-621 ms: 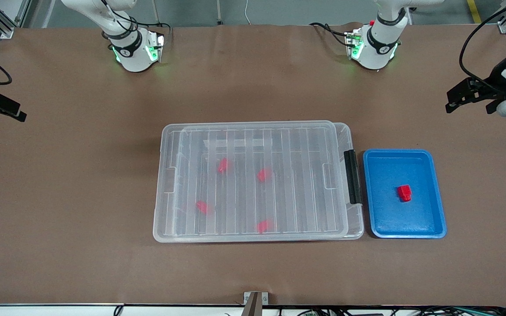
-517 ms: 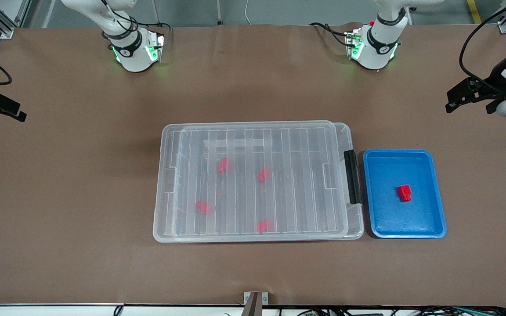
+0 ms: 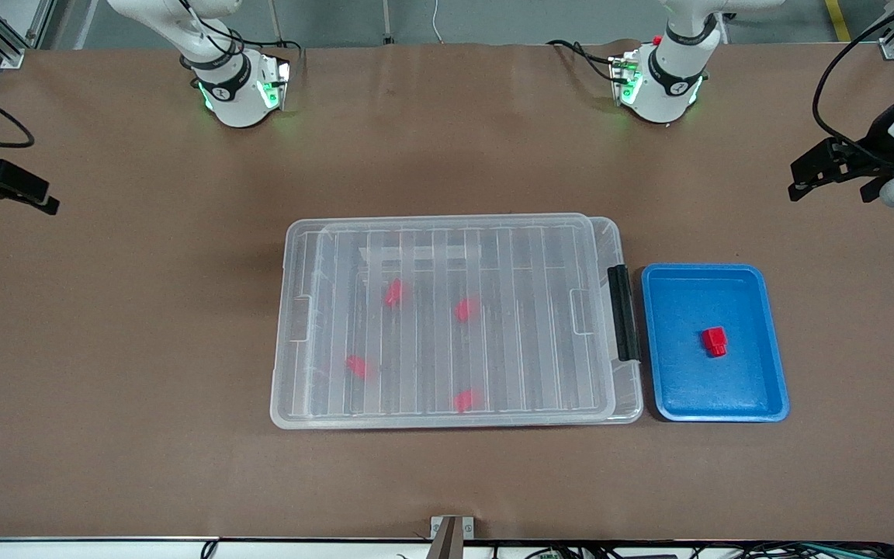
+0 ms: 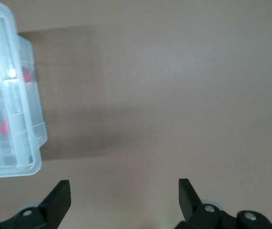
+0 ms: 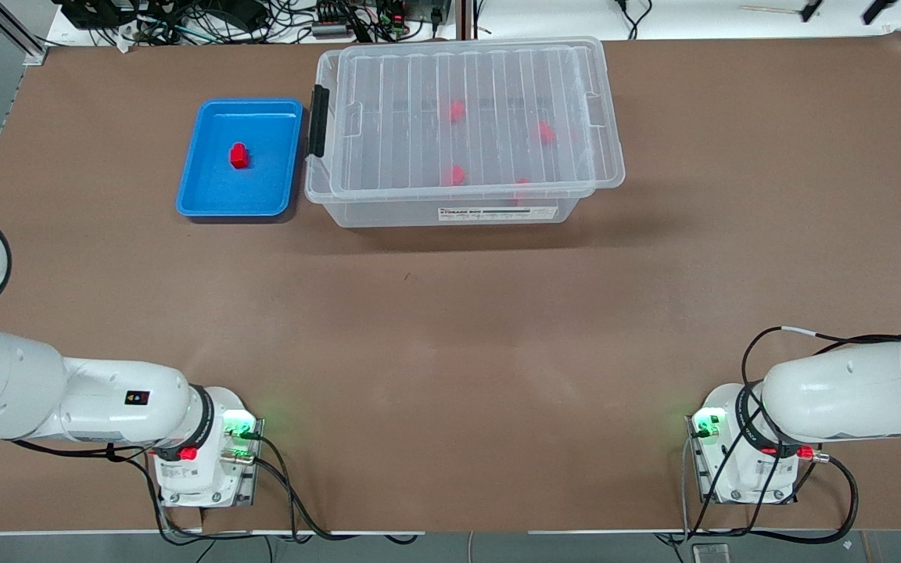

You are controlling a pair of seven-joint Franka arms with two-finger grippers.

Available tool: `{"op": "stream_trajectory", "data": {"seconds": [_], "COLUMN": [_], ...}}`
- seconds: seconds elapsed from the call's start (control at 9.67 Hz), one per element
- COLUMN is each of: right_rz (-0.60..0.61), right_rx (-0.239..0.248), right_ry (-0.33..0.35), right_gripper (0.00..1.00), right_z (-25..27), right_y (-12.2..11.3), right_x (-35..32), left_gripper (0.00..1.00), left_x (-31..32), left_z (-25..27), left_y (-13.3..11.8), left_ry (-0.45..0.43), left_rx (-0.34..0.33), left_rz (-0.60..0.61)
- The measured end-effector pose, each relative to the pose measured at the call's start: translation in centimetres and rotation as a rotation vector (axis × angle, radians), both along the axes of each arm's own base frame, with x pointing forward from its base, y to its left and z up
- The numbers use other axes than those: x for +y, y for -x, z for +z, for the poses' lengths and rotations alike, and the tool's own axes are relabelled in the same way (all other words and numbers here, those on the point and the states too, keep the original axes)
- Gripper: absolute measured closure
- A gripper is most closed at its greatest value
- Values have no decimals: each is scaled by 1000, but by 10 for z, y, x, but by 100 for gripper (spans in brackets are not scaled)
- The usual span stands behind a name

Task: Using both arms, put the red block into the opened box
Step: 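Lower the left gripper over the red block in the blue tray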

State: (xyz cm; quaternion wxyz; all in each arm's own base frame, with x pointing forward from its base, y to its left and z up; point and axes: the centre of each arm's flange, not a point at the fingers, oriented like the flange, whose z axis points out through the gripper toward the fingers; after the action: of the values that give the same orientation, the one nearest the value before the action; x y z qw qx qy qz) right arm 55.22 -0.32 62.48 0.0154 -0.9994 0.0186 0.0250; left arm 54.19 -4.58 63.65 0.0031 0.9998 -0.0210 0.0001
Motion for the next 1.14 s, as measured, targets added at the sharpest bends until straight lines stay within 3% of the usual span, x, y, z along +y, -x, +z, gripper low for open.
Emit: {"op": "stream_trajectory", "data": {"seconds": [0.31,0.62,0.93,1.14], "right_rz": [63,95,121,147], "right_rx": [-17,5,4,3], "right_ry": [-11,-33,-11,-3], "right_gripper": [0,0,0,0], "right_z": [-75,-177,-237,-260], "right_y": [-45,-87,-104,-106], "right_x": [131,169,182,197], "left_gripper": [2,0,0,0], "left_x": [3,14,22,30], "left_z": [-53,-160,-280,-337], "left_y": [-30,-78,-96,-94], "left_ry": [-5,-6,-6,-9], "left_rx": [62,75,95,118], "left_rz": [10,4,-14,-1]}}
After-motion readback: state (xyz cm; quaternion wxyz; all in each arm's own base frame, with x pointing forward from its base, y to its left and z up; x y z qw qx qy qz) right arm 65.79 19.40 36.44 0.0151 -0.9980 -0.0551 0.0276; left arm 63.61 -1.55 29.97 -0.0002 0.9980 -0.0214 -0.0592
